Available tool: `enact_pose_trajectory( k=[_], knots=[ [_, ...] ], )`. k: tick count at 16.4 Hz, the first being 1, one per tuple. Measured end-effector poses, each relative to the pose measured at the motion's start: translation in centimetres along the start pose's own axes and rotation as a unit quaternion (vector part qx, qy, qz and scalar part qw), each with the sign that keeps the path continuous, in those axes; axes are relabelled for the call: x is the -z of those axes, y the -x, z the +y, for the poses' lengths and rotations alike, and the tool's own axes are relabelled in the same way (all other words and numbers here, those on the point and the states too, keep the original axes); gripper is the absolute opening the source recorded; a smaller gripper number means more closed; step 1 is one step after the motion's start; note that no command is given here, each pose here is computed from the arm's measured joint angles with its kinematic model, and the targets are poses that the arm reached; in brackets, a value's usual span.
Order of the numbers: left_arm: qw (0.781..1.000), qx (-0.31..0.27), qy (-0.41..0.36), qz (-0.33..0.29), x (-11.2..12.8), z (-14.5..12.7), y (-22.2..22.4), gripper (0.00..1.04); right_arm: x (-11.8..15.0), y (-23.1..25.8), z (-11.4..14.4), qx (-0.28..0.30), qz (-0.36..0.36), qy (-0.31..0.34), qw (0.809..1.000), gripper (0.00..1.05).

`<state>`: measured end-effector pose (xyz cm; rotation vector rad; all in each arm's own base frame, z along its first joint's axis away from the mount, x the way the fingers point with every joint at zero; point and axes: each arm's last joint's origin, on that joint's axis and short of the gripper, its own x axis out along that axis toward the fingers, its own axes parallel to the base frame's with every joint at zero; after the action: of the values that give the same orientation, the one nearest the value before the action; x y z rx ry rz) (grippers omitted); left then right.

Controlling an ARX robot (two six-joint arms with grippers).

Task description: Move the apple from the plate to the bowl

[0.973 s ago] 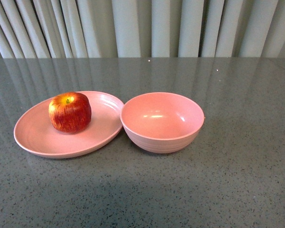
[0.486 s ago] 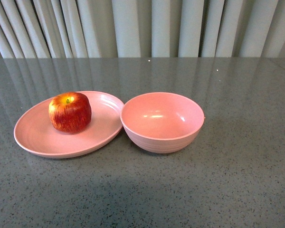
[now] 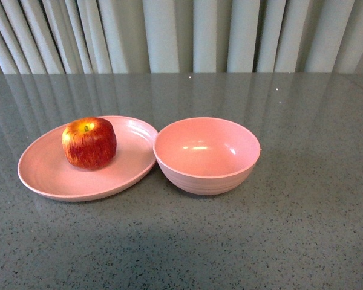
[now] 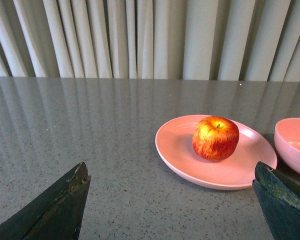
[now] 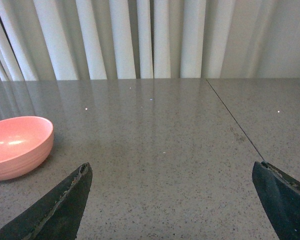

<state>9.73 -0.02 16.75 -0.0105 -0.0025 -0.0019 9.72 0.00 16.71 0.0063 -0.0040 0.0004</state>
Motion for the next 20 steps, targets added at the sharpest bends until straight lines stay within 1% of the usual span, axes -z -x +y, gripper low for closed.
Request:
enact_pose_trajectory(
  k=[2, 3, 4, 5, 6, 7, 8, 10, 11, 12, 13, 16, 18, 20],
  knots=[
    [1.000, -0.002, 0.001, 0.004, 0.1, 0.0, 0.0, 0.98, 0.0, 0.0, 0.0, 0.000, 0.000, 0.000, 1.000, 0.98],
    [0.998, -0.027, 0.005, 0.061, 0.3, -0.1, 0.0, 0.98, 0.0, 0.0, 0.0, 0.000, 0.000, 0.000, 1.000, 0.98],
    [0.995, -0.041, 0.006, 0.096, 0.1, -0.2, -0.2, 0.98, 0.0, 0.0, 0.0, 0.000, 0.000, 0.000, 1.000, 0.98],
    [0.995, -0.046, 0.008, 0.091, -0.2, -0.2, -0.2, 0.98, 0.0, 0.0, 0.0, 0.000, 0.000, 0.000, 1.000, 0.98],
    [0.996, -0.042, 0.011, 0.073, -0.9, -0.1, -0.3, 0.98, 0.0, 0.0, 0.0, 0.000, 0.000, 0.000, 1.000, 0.98],
    [0.998, -0.038, 0.014, 0.051, -2.2, 0.0, -0.7, 0.98, 0.0, 0.0, 0.0, 0.000, 0.000, 0.000, 1.000, 0.98],
    [0.999, -0.026, 0.015, 0.039, -3.1, 0.1, -1.5, 0.98, 0.0, 0.0, 0.0, 0.000, 0.000, 0.000, 1.000, 0.98],
    [1.000, 0.019, 0.004, 0.024, -4.9, -0.2, -3.9, 0.98, 0.0, 0.0, 0.0, 0.000, 0.000, 0.000, 1.000, 0.98],
    [0.999, 0.048, 0.002, 0.011, -6.3, -0.5, -5.6, 0.98, 0.0, 0.0, 0.0, 0.000, 0.000, 0.000, 1.000, 0.98],
    [0.998, 0.064, -0.004, 0.006, -7.3, -1.0, -7.2, 0.98, 0.0, 0.0, 0.0, 0.000, 0.000, 0.000, 1.000, 0.98],
    [0.995, 0.094, -0.006, 0.014, -7.9, -1.6, -9.1, 0.98, 0.0, 0.0, 0.0, 0.000, 0.000, 0.000, 1.000, 0.98],
    [0.987, 0.147, -0.012, 0.067, -7.4, -3.9, -13.9, 0.98, 0.0, 0.0, 0.0, 0.000, 0.000, 0.000, 1.000, 0.98],
    [0.982, 0.166, -0.013, 0.094, -6.8, -5.1, -16.7, 0.98, 0.0, 0.0, 0.0, 0.000, 0.000, 0.000, 1.000, 0.98],
    [0.977, 0.168, -0.013, 0.129, -5.1, -5.7, -19.0, 0.98, 0.0, 0.0, 0.0, 0.000, 0.000, 0.000, 1.000, 0.98]
  ],
)
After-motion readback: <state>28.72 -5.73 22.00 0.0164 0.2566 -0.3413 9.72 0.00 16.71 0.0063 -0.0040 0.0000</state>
